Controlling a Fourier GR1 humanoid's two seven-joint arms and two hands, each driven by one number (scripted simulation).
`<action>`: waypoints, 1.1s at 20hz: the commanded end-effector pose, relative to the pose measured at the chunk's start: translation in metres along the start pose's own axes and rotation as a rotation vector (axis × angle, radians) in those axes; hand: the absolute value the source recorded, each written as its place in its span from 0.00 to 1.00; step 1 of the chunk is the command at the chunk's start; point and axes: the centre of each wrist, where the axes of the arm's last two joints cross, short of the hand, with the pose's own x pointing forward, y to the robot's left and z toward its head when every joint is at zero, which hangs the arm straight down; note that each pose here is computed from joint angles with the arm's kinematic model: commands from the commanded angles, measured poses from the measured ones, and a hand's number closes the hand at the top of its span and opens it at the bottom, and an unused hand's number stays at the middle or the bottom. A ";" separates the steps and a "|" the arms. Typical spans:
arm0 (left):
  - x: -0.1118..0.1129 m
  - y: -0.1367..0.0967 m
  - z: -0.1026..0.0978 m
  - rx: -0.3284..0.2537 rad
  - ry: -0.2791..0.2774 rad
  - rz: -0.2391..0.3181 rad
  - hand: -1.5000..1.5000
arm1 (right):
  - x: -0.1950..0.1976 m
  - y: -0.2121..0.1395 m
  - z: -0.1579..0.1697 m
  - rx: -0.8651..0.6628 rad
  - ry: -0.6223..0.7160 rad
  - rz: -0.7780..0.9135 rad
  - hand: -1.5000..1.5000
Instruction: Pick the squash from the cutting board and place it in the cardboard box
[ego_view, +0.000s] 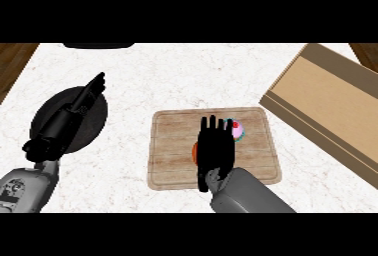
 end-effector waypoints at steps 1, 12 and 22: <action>0.000 0.001 0.002 -0.011 -0.008 -0.008 0.50 | 0.013 0.009 0.001 0.007 0.098 0.034 1.00; 0.000 -0.002 0.001 0.000 0.010 -0.008 0.50 | -0.009 0.006 -0.017 -0.160 -0.147 0.116 1.00; 0.001 -0.013 0.007 -0.001 -0.008 0.010 0.50 | -0.075 -0.037 -0.044 -0.265 -0.741 0.037 1.00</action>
